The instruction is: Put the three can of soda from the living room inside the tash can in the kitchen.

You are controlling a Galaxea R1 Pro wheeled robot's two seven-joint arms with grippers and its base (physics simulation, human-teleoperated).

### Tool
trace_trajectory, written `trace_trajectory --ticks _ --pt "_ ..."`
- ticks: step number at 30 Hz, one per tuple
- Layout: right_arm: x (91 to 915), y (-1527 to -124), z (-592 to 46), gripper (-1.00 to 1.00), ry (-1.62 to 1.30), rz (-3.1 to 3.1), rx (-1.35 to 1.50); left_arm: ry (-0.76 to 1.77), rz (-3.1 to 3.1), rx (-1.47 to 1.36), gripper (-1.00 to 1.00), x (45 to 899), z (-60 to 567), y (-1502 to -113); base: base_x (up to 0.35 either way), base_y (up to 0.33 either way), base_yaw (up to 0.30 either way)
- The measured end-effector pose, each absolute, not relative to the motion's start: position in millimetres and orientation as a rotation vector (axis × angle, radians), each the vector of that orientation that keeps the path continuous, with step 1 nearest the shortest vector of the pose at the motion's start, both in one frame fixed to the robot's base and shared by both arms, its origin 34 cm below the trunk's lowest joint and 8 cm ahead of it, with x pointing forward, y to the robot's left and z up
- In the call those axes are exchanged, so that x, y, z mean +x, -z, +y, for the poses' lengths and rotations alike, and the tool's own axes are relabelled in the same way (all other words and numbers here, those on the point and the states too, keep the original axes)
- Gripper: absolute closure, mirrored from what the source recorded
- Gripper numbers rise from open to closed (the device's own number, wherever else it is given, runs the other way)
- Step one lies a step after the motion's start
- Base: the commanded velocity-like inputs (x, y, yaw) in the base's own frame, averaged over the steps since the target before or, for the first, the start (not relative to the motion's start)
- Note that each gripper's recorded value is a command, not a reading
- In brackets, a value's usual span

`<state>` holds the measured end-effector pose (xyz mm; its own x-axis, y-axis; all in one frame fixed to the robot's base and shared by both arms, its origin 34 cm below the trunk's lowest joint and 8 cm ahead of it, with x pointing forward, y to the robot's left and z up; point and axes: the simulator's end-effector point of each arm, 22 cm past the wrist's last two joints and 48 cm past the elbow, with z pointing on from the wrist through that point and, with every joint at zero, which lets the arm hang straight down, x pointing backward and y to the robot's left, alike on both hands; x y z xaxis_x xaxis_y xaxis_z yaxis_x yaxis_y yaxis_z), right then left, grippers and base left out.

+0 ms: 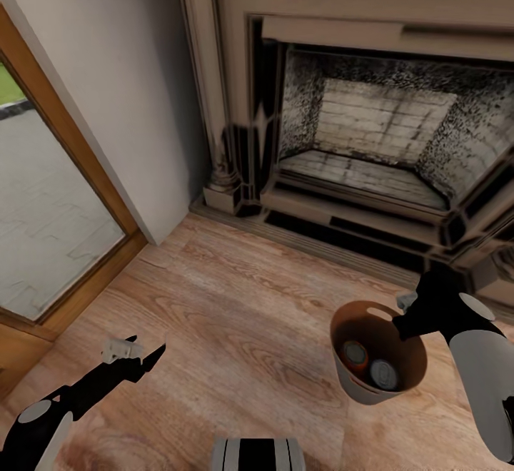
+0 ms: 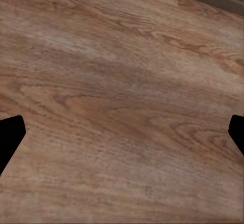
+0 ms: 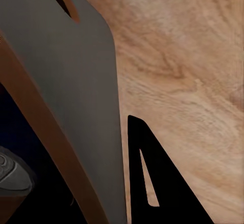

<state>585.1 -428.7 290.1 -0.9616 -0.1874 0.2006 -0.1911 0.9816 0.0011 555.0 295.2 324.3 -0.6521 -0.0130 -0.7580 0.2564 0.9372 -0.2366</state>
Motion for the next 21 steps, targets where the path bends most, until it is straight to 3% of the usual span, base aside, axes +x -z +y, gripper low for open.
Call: trace_trajectory --ticks 21 --pt "575.3 -265.3 -424.2 1.00 -0.012 -2.882 0.283 0.378 2.302 0.147 -1.00 547.7 302.8 -299.3 0.000 0.000 0.000"
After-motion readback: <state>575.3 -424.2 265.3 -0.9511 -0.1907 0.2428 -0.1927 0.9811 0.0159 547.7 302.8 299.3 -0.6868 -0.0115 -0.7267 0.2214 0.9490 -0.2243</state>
